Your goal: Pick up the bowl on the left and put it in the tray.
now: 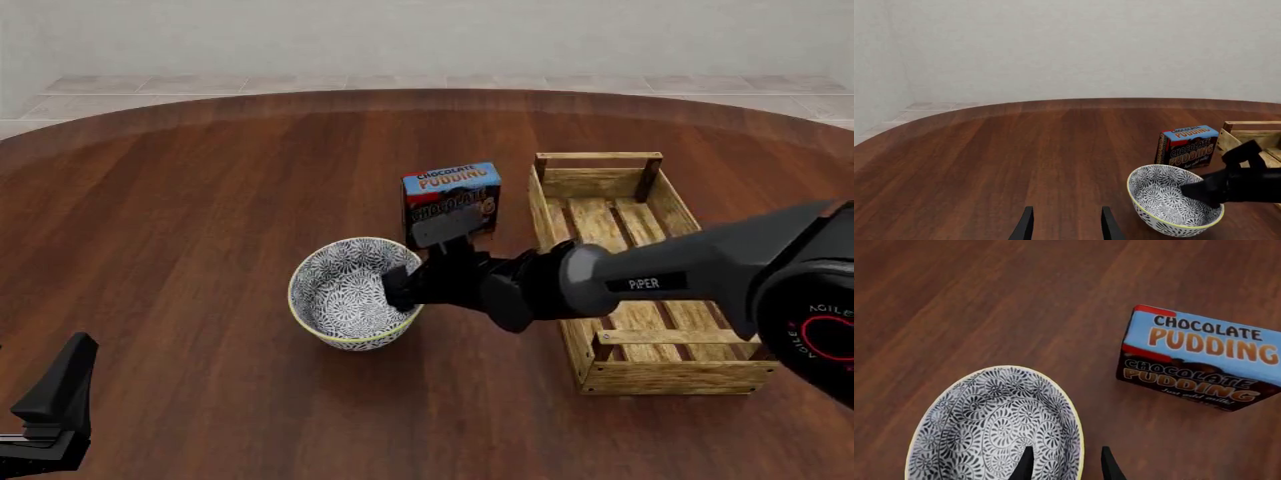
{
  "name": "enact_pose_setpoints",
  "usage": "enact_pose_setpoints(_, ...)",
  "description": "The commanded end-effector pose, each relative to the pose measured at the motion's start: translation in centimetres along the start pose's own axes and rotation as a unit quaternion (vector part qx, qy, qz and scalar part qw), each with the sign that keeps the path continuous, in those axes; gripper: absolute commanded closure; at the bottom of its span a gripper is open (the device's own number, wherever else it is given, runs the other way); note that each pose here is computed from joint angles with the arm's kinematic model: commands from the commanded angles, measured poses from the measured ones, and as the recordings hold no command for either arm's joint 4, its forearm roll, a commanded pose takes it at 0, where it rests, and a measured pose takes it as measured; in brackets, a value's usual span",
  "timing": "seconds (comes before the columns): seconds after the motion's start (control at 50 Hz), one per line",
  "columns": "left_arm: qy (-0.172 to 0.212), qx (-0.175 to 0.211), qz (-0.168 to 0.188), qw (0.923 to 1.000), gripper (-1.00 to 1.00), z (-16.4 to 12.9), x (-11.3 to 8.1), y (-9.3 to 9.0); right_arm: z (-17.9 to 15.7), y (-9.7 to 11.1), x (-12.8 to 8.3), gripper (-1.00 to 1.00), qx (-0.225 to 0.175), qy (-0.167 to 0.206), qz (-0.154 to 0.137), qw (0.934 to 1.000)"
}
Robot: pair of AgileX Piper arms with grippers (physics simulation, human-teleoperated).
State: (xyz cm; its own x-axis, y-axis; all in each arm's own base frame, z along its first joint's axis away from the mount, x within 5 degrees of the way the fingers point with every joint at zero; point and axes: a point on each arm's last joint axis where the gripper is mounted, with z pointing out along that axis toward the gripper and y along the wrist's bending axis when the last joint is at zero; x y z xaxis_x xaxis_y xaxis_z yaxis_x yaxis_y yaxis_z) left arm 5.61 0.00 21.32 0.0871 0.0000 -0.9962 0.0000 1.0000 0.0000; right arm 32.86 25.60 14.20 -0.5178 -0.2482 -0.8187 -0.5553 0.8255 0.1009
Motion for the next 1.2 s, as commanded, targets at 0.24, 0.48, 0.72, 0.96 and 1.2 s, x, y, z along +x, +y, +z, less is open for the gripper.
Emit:
enact_pose_setpoints(0.24,0.000,0.000,0.000,1.0000,-1.00,0.0,0.0,0.0,0.5,-0.1,0.6,-1.00,0.001,0.002,0.008,1.0000)
enact_pose_setpoints(0.48,0.000,0.000,0.000,1.0000,-1.00,0.0,0.0,0.0,0.8,-0.6,0.7,-1.00,0.005,0.001,0.013,0.9999)
enact_pose_setpoints(0.72,0.000,0.000,0.000,1.0000,-1.00,0.0,0.0,0.0,0.9,-0.6,0.9,-1.00,0.005,0.002,0.016,0.9999)
enact_pose_setpoints(0.96,0.000,0.000,0.000,1.0000,-1.00,0.0,0.0,0.0,0.9,-0.4,1.3,1.00,0.003,0.001,0.019,0.9998)
enact_pose_setpoints(1.2,0.000,0.000,0.000,1.0000,-1.00,0.0,0.0,0.0,0.2,0.3,1.6,1.00,-0.005,0.001,0.025,0.9997)
